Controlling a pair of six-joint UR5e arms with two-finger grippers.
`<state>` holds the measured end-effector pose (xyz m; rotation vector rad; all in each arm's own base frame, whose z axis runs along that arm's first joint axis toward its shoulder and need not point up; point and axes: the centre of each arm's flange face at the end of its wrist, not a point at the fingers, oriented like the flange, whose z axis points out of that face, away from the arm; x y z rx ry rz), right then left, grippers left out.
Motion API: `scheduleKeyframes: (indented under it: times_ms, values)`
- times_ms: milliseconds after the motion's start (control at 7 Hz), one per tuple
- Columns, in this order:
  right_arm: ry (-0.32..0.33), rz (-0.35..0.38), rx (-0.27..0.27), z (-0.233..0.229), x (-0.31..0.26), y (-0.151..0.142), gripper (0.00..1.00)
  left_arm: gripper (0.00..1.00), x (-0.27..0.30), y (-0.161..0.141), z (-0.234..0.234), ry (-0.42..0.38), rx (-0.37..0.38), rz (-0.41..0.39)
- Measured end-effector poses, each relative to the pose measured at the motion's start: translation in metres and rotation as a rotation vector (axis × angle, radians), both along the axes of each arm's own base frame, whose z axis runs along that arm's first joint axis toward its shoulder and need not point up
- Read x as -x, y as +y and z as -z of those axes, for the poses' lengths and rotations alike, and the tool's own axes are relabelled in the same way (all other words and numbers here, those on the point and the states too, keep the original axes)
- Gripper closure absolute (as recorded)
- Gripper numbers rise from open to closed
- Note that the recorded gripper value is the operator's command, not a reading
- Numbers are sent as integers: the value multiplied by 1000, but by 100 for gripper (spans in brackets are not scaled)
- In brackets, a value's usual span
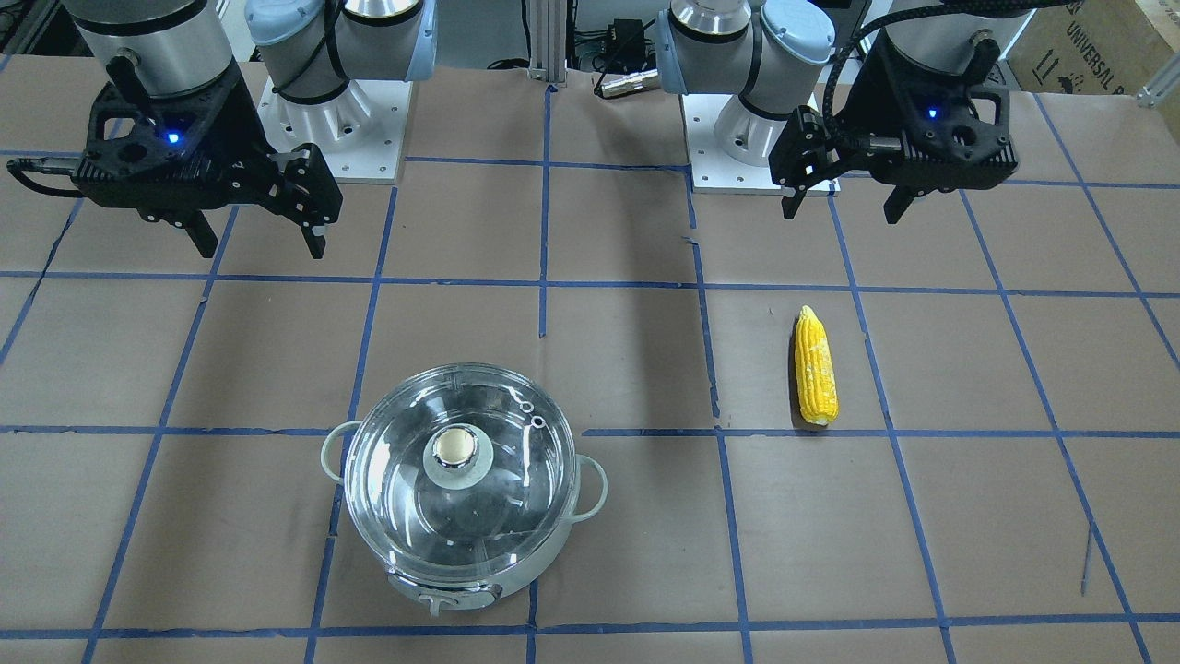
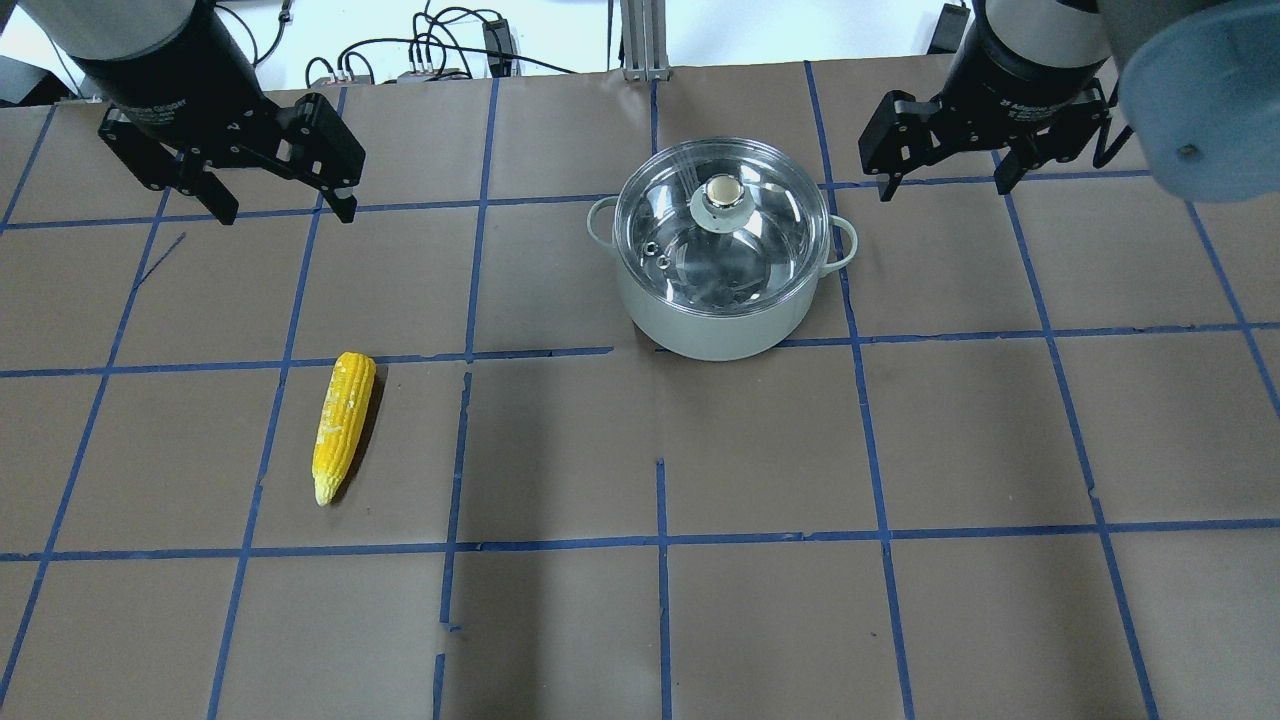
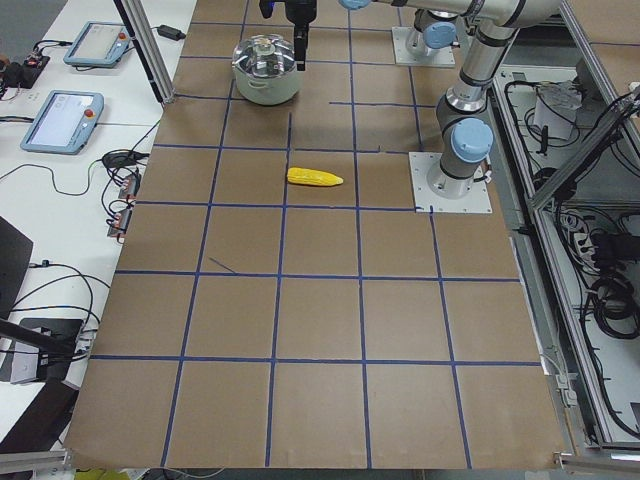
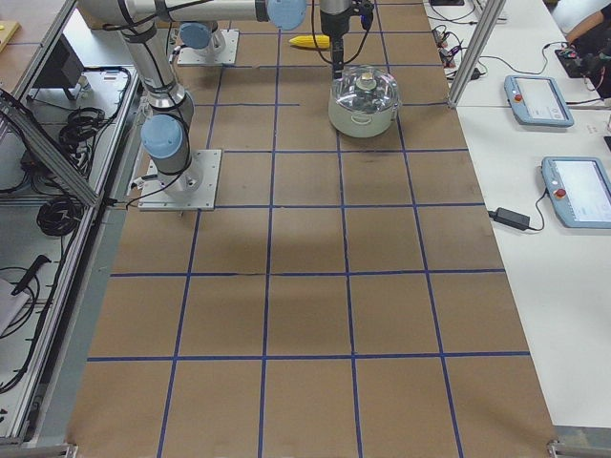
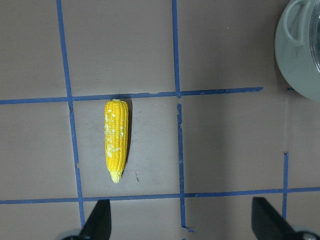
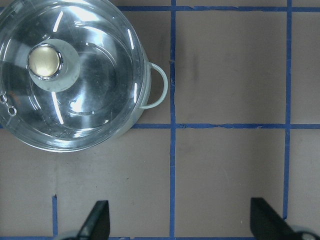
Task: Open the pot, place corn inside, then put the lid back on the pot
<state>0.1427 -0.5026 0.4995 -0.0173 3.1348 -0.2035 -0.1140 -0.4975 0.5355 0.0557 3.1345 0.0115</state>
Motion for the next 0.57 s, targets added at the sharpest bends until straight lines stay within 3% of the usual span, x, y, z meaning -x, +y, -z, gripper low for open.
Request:
scheduleKeyframes:
  times_ms: [286, 571]
  values:
    - [-4, -45, 33, 21, -38, -19, 3, 0, 0, 0, 1, 0, -1, 0]
    - [-6, -105, 28, 56, -77, -36, 3, 0, 0, 0, 2, 2, -3, 0]
